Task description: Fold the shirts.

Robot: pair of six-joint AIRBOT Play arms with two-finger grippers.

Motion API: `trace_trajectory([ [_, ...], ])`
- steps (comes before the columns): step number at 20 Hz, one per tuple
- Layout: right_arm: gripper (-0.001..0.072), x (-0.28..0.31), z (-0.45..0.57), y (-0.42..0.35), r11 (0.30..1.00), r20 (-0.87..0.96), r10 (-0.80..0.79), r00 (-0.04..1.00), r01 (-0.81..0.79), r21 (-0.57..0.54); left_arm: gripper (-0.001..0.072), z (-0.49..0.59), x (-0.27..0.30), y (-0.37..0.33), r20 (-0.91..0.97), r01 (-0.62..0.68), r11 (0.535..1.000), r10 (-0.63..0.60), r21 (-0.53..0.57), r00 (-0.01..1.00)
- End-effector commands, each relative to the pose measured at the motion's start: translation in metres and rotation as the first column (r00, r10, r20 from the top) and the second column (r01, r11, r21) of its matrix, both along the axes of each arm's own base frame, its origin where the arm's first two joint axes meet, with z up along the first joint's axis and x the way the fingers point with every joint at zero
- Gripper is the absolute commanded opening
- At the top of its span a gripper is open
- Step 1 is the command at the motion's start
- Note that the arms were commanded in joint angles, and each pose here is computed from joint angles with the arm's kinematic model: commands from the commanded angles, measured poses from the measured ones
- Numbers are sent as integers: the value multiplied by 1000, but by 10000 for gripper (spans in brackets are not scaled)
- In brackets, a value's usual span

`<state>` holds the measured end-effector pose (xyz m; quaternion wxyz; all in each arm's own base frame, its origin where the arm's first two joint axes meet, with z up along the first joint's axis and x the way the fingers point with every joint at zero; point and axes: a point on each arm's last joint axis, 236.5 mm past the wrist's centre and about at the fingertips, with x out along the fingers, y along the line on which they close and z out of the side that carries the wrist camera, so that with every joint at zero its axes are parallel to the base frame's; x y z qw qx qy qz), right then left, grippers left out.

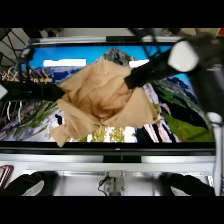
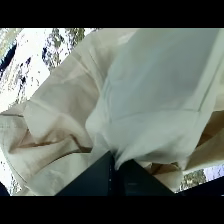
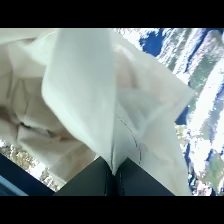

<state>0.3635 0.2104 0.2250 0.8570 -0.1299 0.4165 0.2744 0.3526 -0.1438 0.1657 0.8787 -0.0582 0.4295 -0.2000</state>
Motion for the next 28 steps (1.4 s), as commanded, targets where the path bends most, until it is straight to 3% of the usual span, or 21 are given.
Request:
trace_trajectory([
  [1,65,-45,37,-28,998,-9,-35,999,35,45,49,49,-16,5,92,-32,998,37,-55,995],
  [5,65,-70,2,22,980,-202,77,976,-38,193,50,58,-21,-11,138,0,997,10,-76,990],
  [11,65,-48,-56,48,977,-301,38,953,28,213,66,-90,-24,6,-168,-21,996,35,85,985],
  [12,65,-46,-59,52,975,-309,42,950,29,222,210,-99,-23,5,-189,-19,996,35,89,981],
  [13,65,-45,-59,56,971,-314,48,948,29,236,426,-99,-19,4,-186,-21,996,37,90,982],
  [14,65,-44,-60,57,970,-315,49,948,30,242,493,-92,-13,6,-159,-18,995,34,98,987],
  [17,65,-42,-60,56,970,-312,45,949,32,239,503,-39,8,47,-23,-18,969,24,245,999],
  [18,65,-42,-60,56,970,-311,45,949,33,239,505,-19,13,77,14,-64,941,63,333,998],
  [20,65,-42,-60,56,970,-310,44,950,33,240,561,11,8,149,50,-175,837,174,519,983],
  [21,66,-41,-59,57,970,-307,43,951,34,242,669,14,0,177,34,-212,795,234,568,972],
  [22,65,-39,-58,57,969,-300,42,953,35,246,720,6,-8,194,1,-235,783,287,575,958],
  [25,65,-33,-54,59,964,-277,34,960,42,264,720,-53,-31,220,-141,-219,772,369,596,918],
  [28,66,-33,-54,60,960,-290,17,957,65,271,705,-125,-43,226,-218,-163,775,362,611,906],
])
